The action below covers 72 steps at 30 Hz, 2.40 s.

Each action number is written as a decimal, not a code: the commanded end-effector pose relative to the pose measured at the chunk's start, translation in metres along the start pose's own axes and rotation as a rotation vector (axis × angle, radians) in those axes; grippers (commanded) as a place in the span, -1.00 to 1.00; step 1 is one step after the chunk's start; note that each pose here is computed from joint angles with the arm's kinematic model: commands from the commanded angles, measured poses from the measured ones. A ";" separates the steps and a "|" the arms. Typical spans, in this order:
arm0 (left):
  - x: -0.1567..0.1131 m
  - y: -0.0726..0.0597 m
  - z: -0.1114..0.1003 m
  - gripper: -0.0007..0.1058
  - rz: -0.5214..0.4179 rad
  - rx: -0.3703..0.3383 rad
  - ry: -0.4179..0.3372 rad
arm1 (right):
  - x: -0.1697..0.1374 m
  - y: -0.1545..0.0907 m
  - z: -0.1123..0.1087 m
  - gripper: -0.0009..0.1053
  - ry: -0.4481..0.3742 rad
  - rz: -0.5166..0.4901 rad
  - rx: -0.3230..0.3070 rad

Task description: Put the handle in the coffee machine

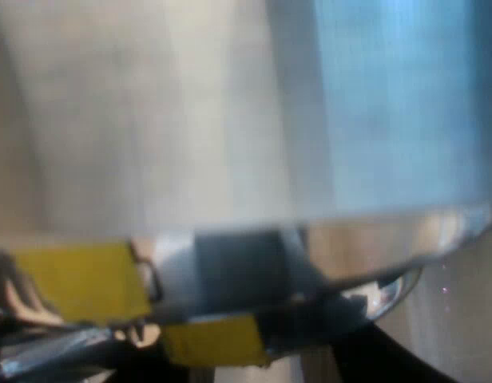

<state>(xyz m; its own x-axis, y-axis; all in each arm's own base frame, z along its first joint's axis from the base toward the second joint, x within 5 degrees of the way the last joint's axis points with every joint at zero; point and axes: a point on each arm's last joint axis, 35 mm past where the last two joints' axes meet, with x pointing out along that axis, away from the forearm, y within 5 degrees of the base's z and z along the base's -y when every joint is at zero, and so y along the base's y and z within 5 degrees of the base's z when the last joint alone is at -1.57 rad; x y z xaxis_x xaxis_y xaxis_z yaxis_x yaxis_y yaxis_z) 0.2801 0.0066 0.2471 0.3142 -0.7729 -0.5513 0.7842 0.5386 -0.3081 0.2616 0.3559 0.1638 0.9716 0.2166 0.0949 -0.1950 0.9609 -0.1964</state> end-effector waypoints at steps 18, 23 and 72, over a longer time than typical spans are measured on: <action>-0.005 -0.004 0.017 0.01 -0.082 0.006 -0.123 | 0.007 -0.007 0.040 -0.45 -0.133 -0.036 0.078; -0.005 -0.004 0.018 0.16 -0.081 0.009 -0.124 | 0.010 -0.006 0.047 -0.45 -0.148 -0.042 0.094; -0.023 0.009 0.034 -0.98 0.287 -0.022 0.111 | 0.009 -0.006 0.048 -0.45 -0.149 -0.043 0.050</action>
<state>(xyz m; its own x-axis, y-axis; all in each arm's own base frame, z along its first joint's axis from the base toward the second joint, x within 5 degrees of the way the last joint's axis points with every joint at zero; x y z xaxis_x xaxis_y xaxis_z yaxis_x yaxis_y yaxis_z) 0.2976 0.0217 0.2795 0.4615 -0.5401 -0.7038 0.6456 0.7486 -0.1511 0.2637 0.3584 0.1675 0.9745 0.2011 0.0999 -0.1701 0.9515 -0.2564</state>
